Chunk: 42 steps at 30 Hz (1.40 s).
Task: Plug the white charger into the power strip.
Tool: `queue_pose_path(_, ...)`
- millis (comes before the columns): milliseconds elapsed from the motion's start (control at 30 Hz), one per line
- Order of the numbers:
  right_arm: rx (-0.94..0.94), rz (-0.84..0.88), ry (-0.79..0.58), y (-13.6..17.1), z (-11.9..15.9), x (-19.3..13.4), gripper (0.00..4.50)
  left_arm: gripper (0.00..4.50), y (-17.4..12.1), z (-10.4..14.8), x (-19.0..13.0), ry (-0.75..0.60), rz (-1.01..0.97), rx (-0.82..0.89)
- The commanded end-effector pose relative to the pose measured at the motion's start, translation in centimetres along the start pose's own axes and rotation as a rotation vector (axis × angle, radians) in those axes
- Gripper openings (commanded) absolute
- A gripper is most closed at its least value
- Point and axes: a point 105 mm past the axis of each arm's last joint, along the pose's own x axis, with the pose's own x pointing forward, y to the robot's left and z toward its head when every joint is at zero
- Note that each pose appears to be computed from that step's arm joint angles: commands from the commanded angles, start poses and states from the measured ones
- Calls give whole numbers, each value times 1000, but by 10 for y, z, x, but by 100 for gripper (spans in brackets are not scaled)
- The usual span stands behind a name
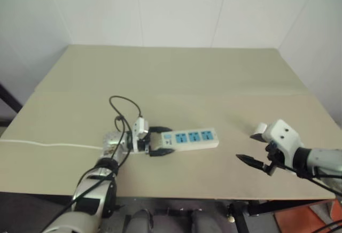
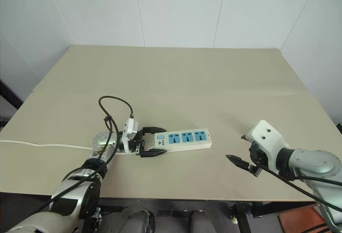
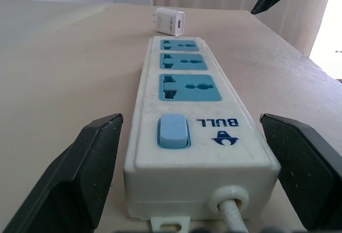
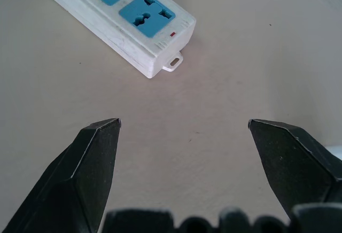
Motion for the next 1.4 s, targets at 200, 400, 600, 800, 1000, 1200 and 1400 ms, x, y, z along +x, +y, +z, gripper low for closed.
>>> queue_pose_path(200, -49, -45, -28, -7, 10, -7, 450, 356, -2, -7, 0, 22, 9, -14)
queue_pose_path(400, -96, -51, -18, -16, 14, -8, 450, 327, 0, -5, -1, 27, 11, -7)
queue_pose_path(600, -462, 49, 72, -44, 22, -12, 450, 327, -4, -1, -3, 38, -53, -7)
queue_pose_path(800, -925, 224, 192, -77, 14, -3, 450, 327, -1, 4, -4, 38, -54, 3)
queue_pose_path(1000, -1295, 449, 291, -94, 26, 10, 450, 327, -1, 2, -9, 55, -35, 8)
queue_pose_path(1200, -1548, 708, 365, -89, 22, 22, 450, 327, -4, -4, -13, 71, -17, 7)
queue_pose_path(1400, -1623, 812, 382, -84, 15, 37, 450, 327, -3, -4, -14, 66, 8, 11)
